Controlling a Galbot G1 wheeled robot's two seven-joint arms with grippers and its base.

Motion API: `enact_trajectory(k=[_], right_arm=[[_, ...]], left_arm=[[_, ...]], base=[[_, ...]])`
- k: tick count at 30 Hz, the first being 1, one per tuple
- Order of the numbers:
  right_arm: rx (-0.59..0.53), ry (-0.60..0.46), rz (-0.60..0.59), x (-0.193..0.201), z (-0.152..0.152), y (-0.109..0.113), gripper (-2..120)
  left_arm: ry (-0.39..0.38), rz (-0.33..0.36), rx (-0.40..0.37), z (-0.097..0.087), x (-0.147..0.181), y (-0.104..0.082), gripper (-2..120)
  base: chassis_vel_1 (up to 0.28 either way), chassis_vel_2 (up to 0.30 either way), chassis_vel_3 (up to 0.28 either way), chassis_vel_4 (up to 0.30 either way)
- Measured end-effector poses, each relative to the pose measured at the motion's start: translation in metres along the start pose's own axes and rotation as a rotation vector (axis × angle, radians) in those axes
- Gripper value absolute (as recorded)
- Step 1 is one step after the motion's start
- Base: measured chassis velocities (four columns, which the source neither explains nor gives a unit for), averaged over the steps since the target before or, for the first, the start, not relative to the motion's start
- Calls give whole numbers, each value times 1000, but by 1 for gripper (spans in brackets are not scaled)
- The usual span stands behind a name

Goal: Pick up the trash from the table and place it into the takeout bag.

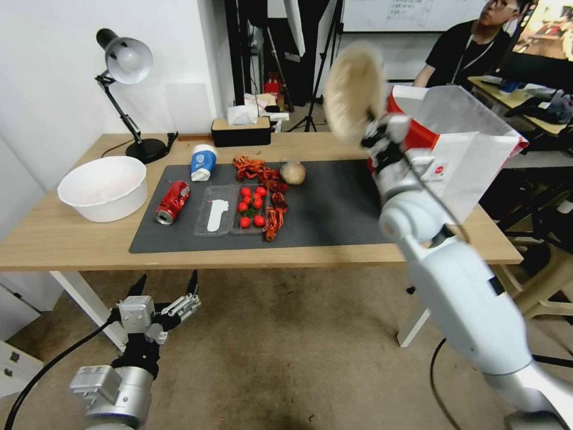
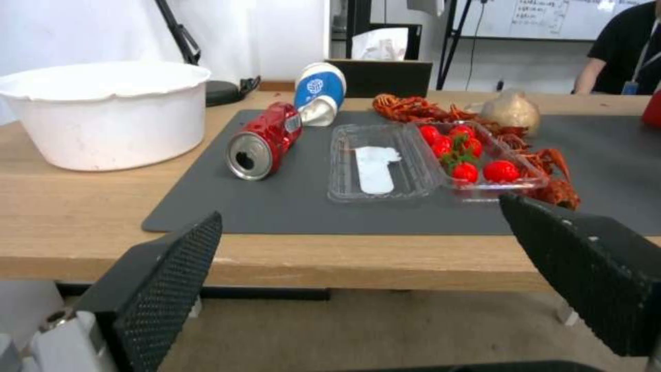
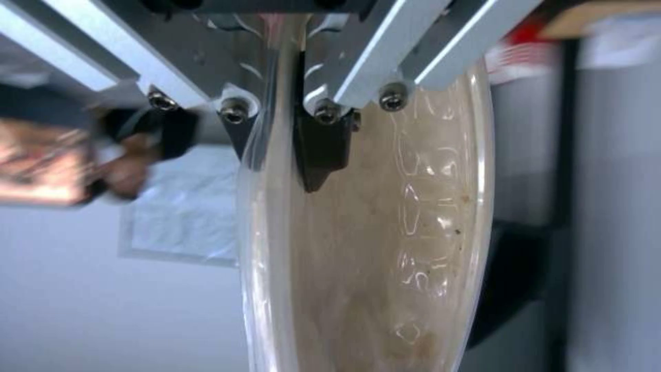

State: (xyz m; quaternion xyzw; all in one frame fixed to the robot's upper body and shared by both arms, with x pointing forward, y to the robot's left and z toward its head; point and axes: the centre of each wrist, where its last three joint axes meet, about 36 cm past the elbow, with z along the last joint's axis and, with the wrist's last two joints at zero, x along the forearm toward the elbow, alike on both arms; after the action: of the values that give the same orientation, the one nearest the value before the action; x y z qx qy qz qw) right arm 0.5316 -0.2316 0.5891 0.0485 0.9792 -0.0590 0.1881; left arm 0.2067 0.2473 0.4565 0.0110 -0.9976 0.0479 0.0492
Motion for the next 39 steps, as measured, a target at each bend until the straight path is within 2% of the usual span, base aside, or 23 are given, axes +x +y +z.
enact_trajectory(k=[3, 12, 18, 28, 31, 32, 35, 36, 39], right_arm=[[40, 0, 49, -4, -11, -18, 0], [49, 13, 83, -4, -11, -33, 0], [102, -5, 124, -9, -7, -47, 0], [118, -15, 141, -11, -5, -52, 0], [120, -12, 147, -12, -4, -53, 13], [120, -12, 147, -12, -4, -53, 13], [117, 3, 174, -13, 0, -56, 32], [117, 3, 174, -13, 0, -56, 32], [118, 24, 191, -9, 5, -64, 45]], left_arm=[[1, -1, -1, 0, 0, 0, 100], [10, 1, -1, 3, 0, 0, 100], [9, -1, -4, 4, 2, 1, 100], [5, -1, -6, 3, 2, 1, 100], [3, -1, -8, 3, 3, 1, 100], [3, -1, -8, 3, 3, 1, 100], [0, -1, -9, 2, 3, 2, 100], [0, -1, -9, 2, 3, 2, 100], [-4, 0, -6, 3, 4, 1, 100]], base=[[0, 0, 0, 0], [0, 0, 0, 0], [0, 0, 0, 0], [0, 0, 0, 0], [0, 0, 0, 0], [0, 0, 0, 0], [0, 0, 0, 0], [0, 0, 0, 0], [0, 0, 0, 0]])
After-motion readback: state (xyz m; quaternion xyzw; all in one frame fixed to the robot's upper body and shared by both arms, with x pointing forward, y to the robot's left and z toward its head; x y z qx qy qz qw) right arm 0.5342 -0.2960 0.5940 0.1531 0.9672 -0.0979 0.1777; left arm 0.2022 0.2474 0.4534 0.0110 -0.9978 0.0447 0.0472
